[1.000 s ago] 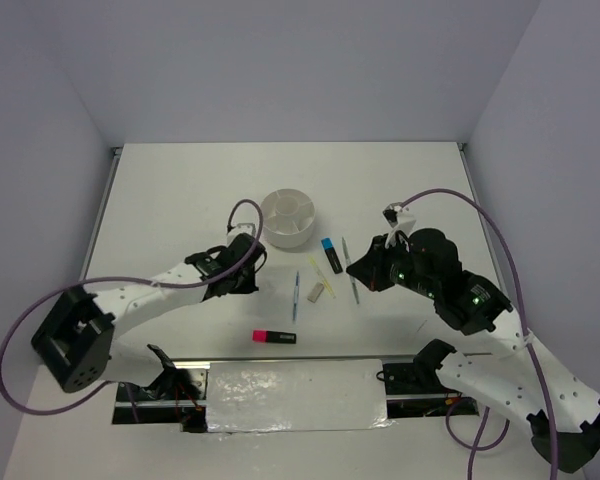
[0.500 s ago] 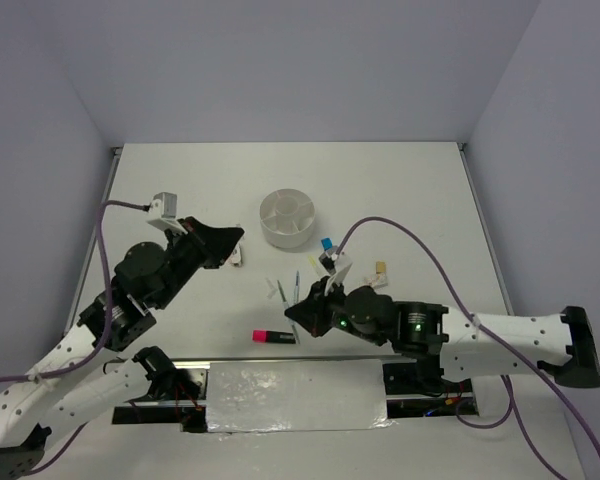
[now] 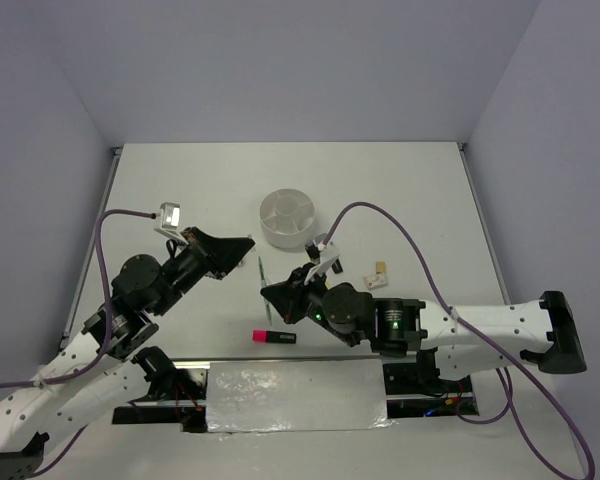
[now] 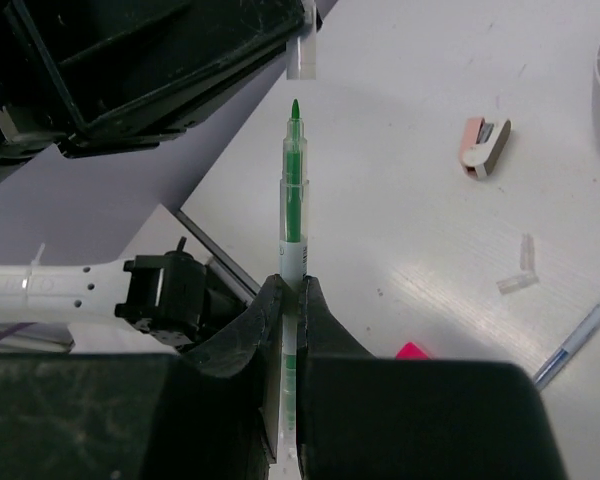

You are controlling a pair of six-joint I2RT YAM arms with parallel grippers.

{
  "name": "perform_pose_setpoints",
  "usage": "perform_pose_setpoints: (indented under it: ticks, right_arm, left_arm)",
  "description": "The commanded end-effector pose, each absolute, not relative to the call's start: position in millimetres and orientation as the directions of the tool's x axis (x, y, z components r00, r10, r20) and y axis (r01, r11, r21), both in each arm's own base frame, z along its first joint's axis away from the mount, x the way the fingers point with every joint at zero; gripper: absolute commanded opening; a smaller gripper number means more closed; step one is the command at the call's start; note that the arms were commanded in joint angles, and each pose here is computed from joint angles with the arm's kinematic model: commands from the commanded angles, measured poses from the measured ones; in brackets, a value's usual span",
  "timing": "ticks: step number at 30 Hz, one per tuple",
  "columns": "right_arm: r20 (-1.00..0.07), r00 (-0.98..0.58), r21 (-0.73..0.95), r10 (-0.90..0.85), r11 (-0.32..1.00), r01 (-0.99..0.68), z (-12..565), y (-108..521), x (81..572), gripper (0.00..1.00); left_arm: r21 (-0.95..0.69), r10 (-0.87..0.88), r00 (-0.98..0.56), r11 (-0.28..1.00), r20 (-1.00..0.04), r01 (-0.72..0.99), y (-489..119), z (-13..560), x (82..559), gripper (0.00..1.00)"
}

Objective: Sort the stationery into containers
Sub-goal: Close the pen cap on the pen.

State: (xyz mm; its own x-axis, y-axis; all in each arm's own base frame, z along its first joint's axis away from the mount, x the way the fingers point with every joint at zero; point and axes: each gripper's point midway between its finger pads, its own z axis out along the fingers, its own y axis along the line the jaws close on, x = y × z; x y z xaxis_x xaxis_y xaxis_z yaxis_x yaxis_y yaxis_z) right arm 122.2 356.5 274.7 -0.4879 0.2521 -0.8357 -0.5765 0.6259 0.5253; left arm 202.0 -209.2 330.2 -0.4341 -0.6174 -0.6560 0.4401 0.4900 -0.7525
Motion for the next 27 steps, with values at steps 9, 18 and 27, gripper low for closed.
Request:
perform_pose_setpoints:
  ticks: [9,18,27]
  right_arm:
    - [-0.856,-0.433,0.506,0.281,0.621,-0.598,304.0,365.7,127.1,0.00]
    - [-0.865,-0.432,0.490,0.258,0.626,-0.607,303.0,369.3,126.3,0.00]
    - [-0.866,-0.423,0.487,0.267,0.639,-0.596,305.6,365.7,130.4,0.00]
  left_arm:
    - [-0.760,-0.656,-0.415,0.412,-0.630,0.503,-208.1,358.3,190.9,0.00]
    - [-0.762,-0.648,-0.427,0.410,-0.630,0.502,-211.0,354.5,191.1,0.00]
    - [-0.765,-0.643,-0.439,0.405,-0.628,0.501,-213.5,351.3,190.8,0.00]
